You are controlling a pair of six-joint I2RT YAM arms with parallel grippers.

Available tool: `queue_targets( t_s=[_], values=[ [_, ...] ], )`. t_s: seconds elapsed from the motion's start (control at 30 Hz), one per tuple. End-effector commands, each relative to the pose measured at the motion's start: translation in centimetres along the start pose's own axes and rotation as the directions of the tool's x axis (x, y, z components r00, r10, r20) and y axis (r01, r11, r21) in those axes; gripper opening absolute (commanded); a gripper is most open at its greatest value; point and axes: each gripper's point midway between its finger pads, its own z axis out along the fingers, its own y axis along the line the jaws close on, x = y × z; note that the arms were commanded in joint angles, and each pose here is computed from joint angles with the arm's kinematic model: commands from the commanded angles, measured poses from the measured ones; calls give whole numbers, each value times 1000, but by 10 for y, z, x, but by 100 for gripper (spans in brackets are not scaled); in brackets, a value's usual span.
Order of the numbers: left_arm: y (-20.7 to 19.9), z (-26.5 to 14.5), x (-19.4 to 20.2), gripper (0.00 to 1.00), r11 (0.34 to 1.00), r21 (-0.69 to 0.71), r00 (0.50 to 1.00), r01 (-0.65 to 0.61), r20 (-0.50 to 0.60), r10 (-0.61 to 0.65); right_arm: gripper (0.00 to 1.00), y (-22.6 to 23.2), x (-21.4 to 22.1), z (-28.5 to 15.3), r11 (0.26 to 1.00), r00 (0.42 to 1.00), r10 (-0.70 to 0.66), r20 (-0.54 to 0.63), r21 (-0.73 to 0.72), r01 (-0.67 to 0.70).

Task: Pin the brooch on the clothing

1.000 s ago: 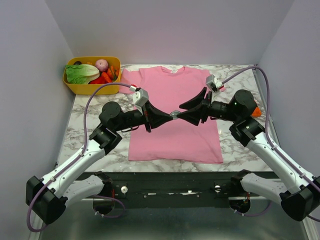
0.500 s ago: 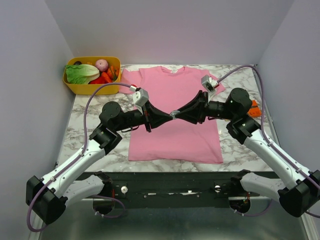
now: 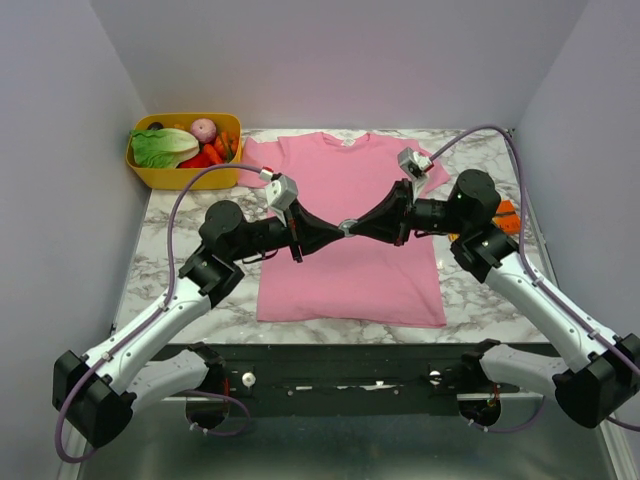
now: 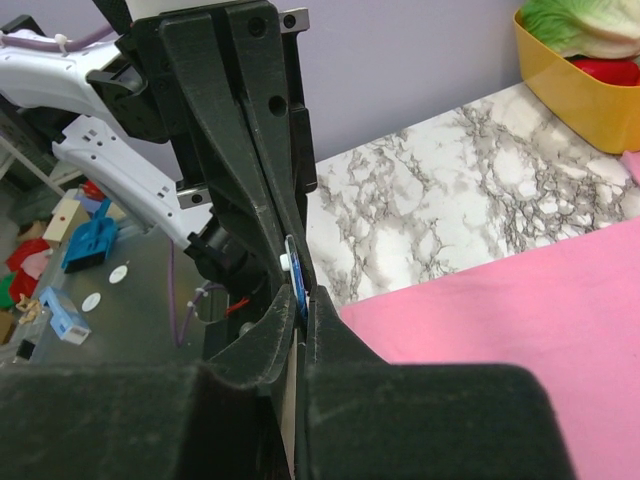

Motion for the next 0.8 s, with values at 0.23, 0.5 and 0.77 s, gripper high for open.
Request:
queue_targets(
  t_s=[0.23,0.5,0.77],
  values=[
    [-13,6,-14,0,998,46,998,-52,-31,53,1,-39,12,-2,982,995,33,-99,189,-14],
    [-19,16,-14,0,996,59,995,-65,-71,69,1,-72,28,-7,939,981,85,-174,343,-20],
    [-23,23,-24,0,995,50,994,-88,-58,91,1,-84,45,-10,917,964,92,-249,399,16]
  ],
)
